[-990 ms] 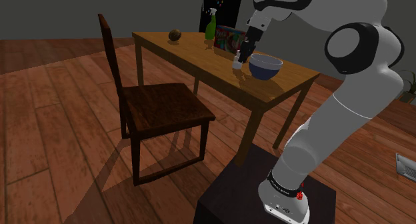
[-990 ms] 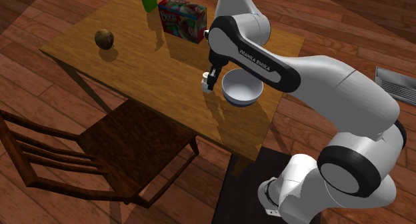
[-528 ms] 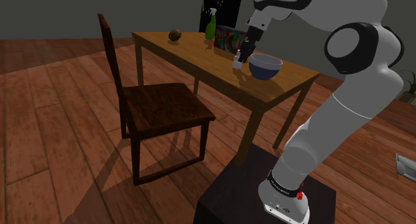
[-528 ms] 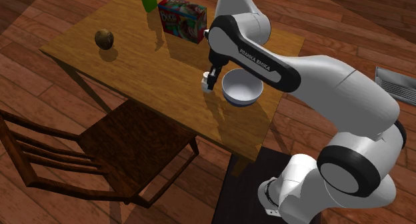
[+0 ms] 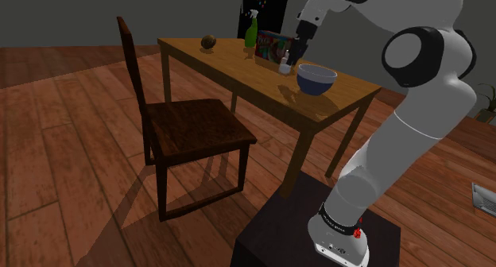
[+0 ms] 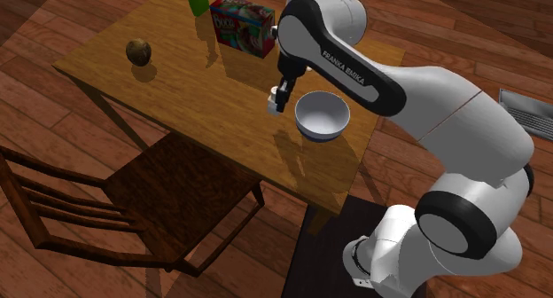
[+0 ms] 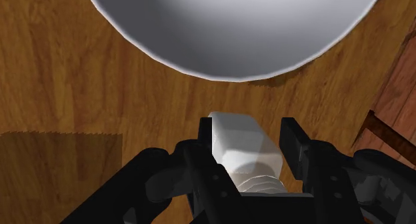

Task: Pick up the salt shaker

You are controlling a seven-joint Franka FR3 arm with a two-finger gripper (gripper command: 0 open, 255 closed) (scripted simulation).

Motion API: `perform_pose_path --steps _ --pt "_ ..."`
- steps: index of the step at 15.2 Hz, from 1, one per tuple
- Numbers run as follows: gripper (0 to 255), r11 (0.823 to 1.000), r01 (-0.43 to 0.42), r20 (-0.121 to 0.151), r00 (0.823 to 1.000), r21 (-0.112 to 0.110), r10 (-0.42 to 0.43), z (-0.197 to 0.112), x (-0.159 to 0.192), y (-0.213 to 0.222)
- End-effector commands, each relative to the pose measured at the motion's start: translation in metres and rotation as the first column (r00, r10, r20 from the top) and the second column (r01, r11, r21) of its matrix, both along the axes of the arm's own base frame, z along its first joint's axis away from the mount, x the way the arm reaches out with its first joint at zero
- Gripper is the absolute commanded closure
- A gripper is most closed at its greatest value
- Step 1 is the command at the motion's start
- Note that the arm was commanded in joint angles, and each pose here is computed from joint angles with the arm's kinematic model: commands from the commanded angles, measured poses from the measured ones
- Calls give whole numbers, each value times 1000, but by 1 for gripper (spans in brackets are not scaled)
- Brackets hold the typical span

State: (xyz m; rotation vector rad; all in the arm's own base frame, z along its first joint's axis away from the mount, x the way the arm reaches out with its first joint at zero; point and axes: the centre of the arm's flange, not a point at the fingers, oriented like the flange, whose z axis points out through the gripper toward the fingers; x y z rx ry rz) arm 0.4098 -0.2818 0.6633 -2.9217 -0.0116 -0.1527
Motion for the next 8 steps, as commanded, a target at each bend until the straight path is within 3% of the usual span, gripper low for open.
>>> perform_pose_path --steps 1,8 --pt "255 1000 0 0 1000 0 0 11 1 -1" --pt "255 1000 0 0 1000 0 0 38 1 -1"
